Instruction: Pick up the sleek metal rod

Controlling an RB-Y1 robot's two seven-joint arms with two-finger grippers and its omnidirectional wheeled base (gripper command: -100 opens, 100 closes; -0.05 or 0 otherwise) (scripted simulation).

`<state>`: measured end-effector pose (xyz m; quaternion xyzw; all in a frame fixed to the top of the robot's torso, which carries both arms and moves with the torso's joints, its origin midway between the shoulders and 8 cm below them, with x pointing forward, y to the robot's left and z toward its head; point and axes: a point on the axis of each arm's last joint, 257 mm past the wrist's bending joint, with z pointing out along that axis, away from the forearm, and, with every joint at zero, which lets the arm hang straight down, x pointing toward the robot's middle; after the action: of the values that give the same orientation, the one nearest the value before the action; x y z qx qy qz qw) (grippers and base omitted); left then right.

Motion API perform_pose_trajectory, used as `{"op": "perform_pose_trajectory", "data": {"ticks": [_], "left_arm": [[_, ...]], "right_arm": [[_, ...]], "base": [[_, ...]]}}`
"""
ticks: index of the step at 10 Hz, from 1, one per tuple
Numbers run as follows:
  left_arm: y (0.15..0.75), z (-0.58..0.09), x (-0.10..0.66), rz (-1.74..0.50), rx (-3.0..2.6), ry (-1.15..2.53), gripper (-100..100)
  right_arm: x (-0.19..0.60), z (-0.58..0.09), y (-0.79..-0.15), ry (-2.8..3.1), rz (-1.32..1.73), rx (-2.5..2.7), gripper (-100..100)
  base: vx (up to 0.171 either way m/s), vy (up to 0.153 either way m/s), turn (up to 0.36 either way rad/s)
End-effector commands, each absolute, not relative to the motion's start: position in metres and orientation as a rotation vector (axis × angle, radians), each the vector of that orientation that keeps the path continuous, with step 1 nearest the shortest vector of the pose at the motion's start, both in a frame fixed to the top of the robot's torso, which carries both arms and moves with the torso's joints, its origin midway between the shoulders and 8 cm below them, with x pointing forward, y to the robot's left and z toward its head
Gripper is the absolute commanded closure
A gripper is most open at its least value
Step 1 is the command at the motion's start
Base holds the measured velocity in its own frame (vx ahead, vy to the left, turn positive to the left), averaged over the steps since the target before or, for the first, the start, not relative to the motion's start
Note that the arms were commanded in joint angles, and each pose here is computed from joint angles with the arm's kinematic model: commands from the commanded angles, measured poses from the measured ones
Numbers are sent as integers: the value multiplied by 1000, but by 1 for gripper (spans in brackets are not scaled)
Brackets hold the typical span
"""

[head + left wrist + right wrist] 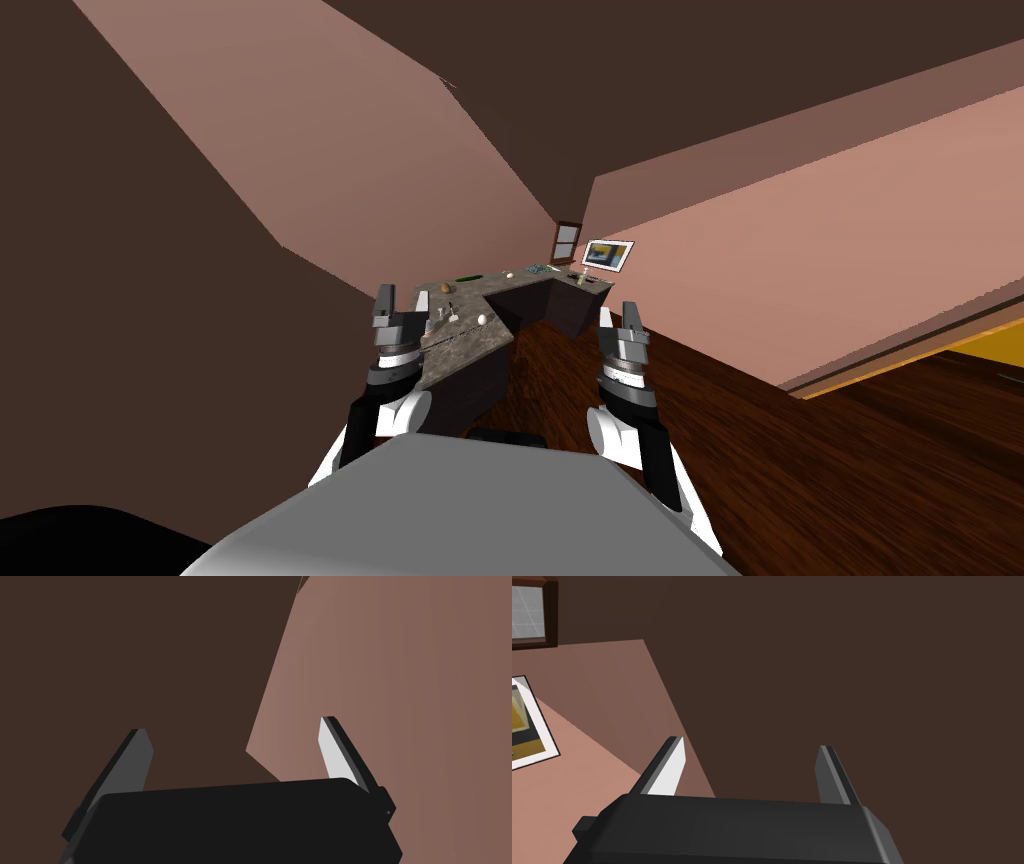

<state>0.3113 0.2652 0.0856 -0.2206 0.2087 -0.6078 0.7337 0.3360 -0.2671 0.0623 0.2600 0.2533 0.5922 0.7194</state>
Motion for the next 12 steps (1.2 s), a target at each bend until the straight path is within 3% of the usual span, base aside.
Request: {"op": "perform_pose_trajectory", "data": {"ticks": [1,12], "left_arm": [[261,80,323,-1358,-495,507,-100],[249,36,394,-1464,-677,726,-100]], "right_arm": [[336,62,-267,560,1309,575,0],[336,62,-267,560,1309,575,0]], "base": [[0,0,0],[-2,5,-7]]}}
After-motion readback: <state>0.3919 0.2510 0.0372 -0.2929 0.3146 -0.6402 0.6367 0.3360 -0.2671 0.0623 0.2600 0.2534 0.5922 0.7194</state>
